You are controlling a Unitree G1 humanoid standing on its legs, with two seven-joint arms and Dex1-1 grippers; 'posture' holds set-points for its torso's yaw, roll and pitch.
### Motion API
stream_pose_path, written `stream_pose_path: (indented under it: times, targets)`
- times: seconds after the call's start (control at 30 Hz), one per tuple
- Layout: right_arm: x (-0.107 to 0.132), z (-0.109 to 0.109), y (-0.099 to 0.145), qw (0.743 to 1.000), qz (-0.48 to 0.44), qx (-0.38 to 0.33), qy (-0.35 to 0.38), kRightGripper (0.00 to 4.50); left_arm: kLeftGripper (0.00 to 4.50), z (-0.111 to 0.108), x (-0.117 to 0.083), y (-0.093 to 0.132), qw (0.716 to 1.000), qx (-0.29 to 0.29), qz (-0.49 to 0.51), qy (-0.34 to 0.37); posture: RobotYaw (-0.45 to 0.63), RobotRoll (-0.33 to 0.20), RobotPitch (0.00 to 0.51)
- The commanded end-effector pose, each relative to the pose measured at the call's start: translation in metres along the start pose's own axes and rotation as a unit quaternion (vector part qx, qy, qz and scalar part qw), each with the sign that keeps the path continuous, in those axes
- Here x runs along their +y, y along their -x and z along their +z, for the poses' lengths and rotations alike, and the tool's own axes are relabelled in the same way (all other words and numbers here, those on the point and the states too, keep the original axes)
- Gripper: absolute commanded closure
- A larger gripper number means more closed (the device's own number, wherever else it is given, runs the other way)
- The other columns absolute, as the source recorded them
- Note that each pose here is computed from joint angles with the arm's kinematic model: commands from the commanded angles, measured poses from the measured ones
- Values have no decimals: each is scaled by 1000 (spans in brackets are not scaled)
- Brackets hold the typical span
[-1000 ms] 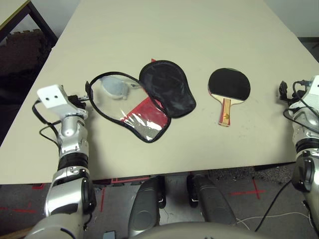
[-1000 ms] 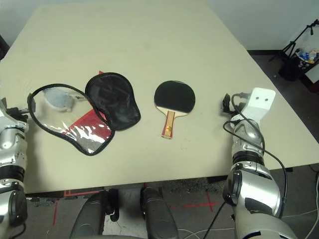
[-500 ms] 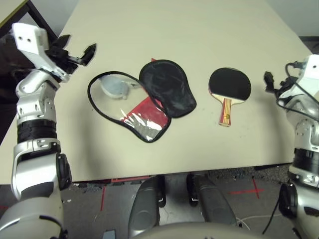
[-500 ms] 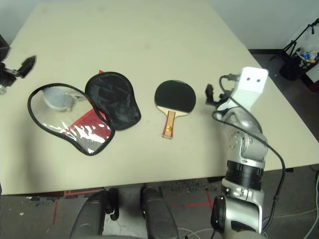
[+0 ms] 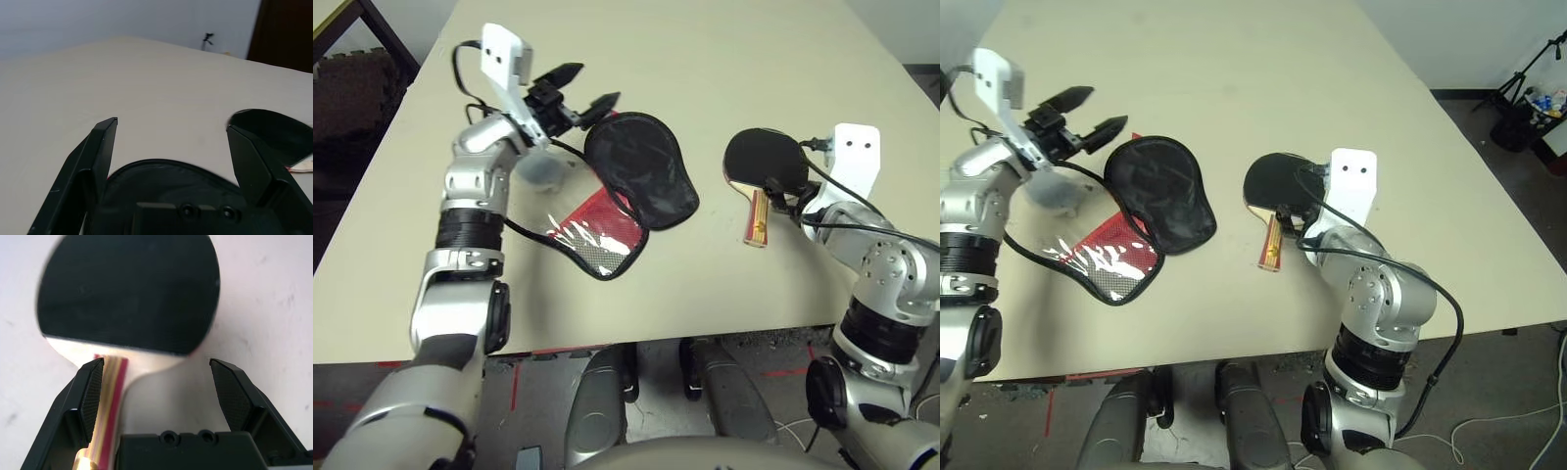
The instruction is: Store the ping-pong paddle in its case and zip it.
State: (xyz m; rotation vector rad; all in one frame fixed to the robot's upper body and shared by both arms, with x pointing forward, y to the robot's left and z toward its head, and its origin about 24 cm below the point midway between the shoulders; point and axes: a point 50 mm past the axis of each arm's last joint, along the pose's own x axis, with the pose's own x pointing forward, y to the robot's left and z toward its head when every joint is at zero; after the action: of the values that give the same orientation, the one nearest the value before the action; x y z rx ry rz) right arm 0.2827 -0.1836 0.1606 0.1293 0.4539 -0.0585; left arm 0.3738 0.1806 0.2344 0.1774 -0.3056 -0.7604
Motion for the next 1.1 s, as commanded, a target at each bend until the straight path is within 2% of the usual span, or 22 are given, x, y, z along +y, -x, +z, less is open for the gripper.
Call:
stream_pose_path:
  times: [0.03,0.23,0.57,0.67,0.8,0.97,1.1]
  targets:
    - [7,-2,2,1000,7,23,0,43,0,7,-13,-15,1000,-6,-29,-8,-160,0,253]
    - [23,-3,2,999,30,40,11,43,0,11,-17,-20,999,-12,-32,-6,-152,0,254]
    - [32,-13,1,997,49,56,33,43,0,14,-18,-15,1000,-17,-21,-6,-142,0,251]
    - [33,-16,1,996,47,61,42,631,0,15,-19,-15,1000,-19,-19,-3,-139,0,251]
    - [30,-17,1,996,32,62,49,1882,0,13,-20,-14,1000,-14,-20,5,-137,0,251]
    - [26,-18,0,996,19,64,51,3317,0,6,-30,-11,996,29,-74,43,-136,0,251]
    - [21,-13,-1,996,10,62,56,3395,0,2,-34,-8,991,60,-107,57,-141,0,251]
